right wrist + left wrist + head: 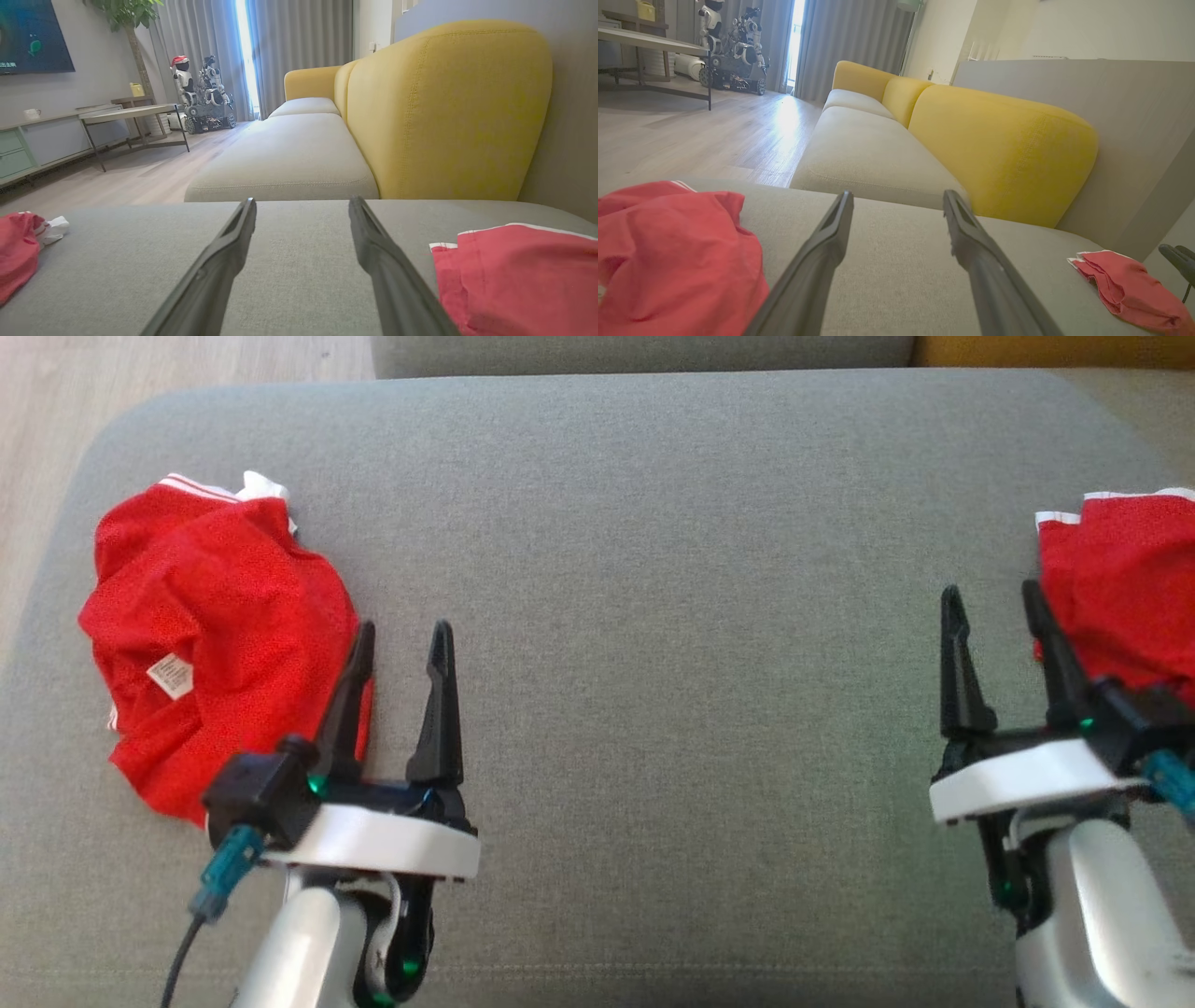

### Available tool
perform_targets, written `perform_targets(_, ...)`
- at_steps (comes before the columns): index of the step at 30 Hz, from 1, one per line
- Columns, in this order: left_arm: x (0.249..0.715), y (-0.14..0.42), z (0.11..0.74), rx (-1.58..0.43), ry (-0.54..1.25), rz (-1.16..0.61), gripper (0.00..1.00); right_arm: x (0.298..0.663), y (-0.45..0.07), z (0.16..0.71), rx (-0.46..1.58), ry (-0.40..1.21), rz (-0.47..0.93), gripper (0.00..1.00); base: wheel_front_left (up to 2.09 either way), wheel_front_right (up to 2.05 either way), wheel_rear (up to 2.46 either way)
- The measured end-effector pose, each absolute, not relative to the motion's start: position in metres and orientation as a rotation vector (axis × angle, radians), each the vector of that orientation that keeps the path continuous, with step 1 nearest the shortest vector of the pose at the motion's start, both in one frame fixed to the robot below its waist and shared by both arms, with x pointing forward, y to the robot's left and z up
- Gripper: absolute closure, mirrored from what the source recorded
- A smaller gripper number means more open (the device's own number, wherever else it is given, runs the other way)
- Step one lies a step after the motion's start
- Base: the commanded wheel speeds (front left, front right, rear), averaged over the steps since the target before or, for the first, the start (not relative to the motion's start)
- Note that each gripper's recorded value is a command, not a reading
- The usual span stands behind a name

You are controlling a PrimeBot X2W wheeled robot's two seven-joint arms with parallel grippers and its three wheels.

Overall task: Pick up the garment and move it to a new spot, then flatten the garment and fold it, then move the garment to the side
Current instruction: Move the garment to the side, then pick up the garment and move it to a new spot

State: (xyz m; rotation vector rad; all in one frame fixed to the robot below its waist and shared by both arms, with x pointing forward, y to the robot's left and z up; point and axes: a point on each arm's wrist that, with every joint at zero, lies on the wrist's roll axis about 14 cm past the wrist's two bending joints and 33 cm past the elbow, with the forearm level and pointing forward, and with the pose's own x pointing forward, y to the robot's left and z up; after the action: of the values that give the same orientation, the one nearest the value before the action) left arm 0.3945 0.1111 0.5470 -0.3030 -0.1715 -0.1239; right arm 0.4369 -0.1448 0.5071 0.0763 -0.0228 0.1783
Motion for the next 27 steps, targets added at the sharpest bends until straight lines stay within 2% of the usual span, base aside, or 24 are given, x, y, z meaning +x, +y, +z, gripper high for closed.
perform_targets(11,0.387,0.111,0.532,-0.301,-0.125,-0.122,0.0,0.415,-0.144,0.495,0.078,-0.025,0.164,0.0,0.0,0.0,0.0)
perform_targets(27,0.386,0.109,0.534,-0.3,-0.13,-0.13,0.0,0.411,-0.147,0.499,0.087,-0.044,0.154,0.0,0.0,0.0,0.0)
